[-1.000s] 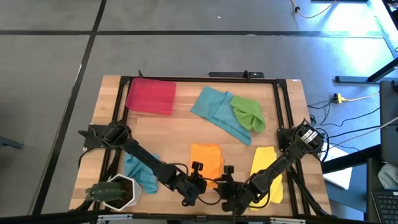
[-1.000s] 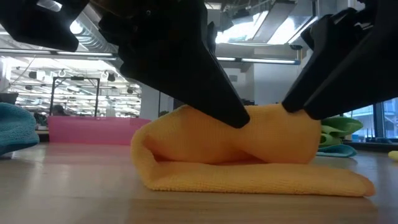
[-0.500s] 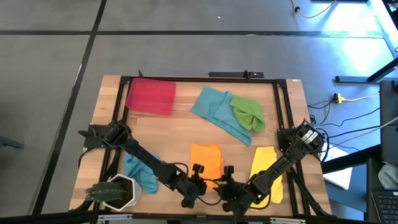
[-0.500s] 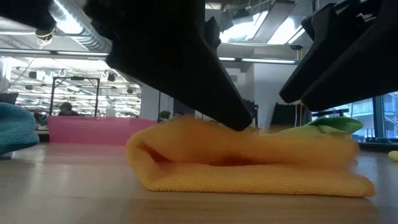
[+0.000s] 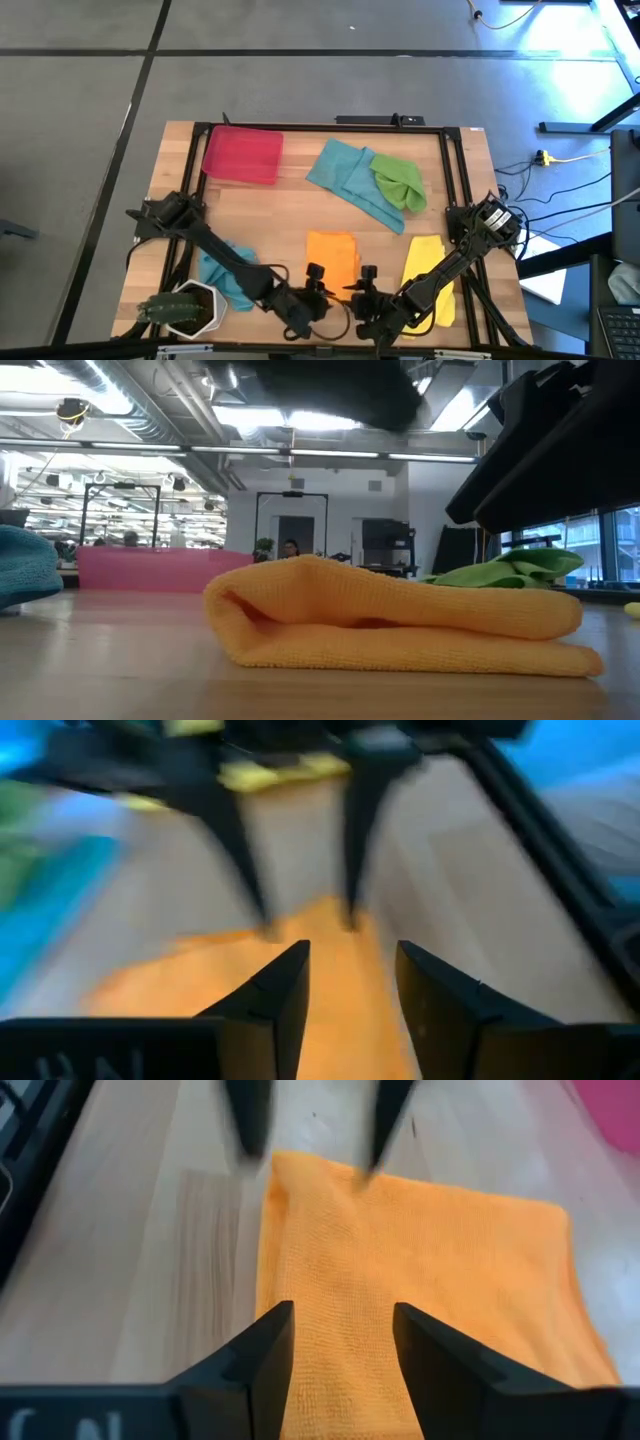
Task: Roll microfiber towels into tight, uniform cylinder then place into a basket
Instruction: Roll the orange microfiber towel
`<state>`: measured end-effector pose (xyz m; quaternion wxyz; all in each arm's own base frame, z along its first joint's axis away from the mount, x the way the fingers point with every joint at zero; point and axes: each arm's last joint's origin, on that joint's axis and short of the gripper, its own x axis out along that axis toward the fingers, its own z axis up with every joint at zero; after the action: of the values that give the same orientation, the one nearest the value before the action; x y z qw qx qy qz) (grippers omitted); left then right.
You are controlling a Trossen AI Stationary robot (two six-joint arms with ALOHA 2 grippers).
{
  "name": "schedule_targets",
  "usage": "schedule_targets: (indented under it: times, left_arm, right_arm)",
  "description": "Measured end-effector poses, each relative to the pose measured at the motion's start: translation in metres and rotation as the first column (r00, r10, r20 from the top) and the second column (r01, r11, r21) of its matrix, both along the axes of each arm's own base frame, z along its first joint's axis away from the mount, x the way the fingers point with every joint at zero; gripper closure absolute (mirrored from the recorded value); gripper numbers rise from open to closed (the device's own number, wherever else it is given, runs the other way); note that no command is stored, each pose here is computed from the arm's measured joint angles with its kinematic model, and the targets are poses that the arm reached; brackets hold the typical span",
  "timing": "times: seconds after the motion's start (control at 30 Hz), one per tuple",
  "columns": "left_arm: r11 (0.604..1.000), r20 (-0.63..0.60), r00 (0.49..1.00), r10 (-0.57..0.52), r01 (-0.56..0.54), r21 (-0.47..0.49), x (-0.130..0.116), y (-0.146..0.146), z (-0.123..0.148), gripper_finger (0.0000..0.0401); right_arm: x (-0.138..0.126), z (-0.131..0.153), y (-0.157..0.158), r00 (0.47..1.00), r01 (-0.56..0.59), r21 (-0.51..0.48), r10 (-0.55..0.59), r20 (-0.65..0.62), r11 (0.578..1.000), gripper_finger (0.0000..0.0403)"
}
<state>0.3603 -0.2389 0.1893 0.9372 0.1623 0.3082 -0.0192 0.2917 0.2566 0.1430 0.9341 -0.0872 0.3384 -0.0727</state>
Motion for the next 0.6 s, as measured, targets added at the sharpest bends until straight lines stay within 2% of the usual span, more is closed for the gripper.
schedule_targets:
  times: [0.13, 0.23, 0.33, 0.43, 0.6]
  left_arm:
    - [0.996, -0.012, 0.999, 0.048, -0.047, 0.072, -0.012, -0.004, 0.001, 0.0264]
    - [0.995, -0.029, 0.996, 0.088, -0.086, 0.056, -0.016, -0.002, -0.008, 0.0265]
    - [0.990, -0.069, 0.989, 0.134, -0.130, 0.052, -0.021, 0.008, -0.030, 0.0265]
    - [0.990, -0.072, 0.988, 0.140, -0.142, -0.022, -0.024, 0.016, -0.046, 0.0265]
    - [0.988, -0.082, 0.994, 0.067, -0.077, -0.134, -0.029, 0.016, -0.059, 0.0265]
  right_arm:
    - [0.000, -0.001, -0.002, 0.999, 0.033, 0.024, -0.033, -0.003, 0.999, 0.0228]
    - [0.000, -0.002, -0.002, 0.999, 0.038, 0.028, -0.037, -0.002, 0.999, 0.0228]
    - [0.002, -0.007, -0.003, 0.998, 0.061, 0.043, -0.061, -0.005, 0.997, 0.0228]
    - [0.004, -0.016, -0.001, 0.998, 0.061, 0.075, -0.059, -0.025, 0.995, 0.0228]
    - [0.005, -0.035, 0.003, 0.995, 0.025, 0.112, -0.014, -0.095, 0.993, 0.0228]
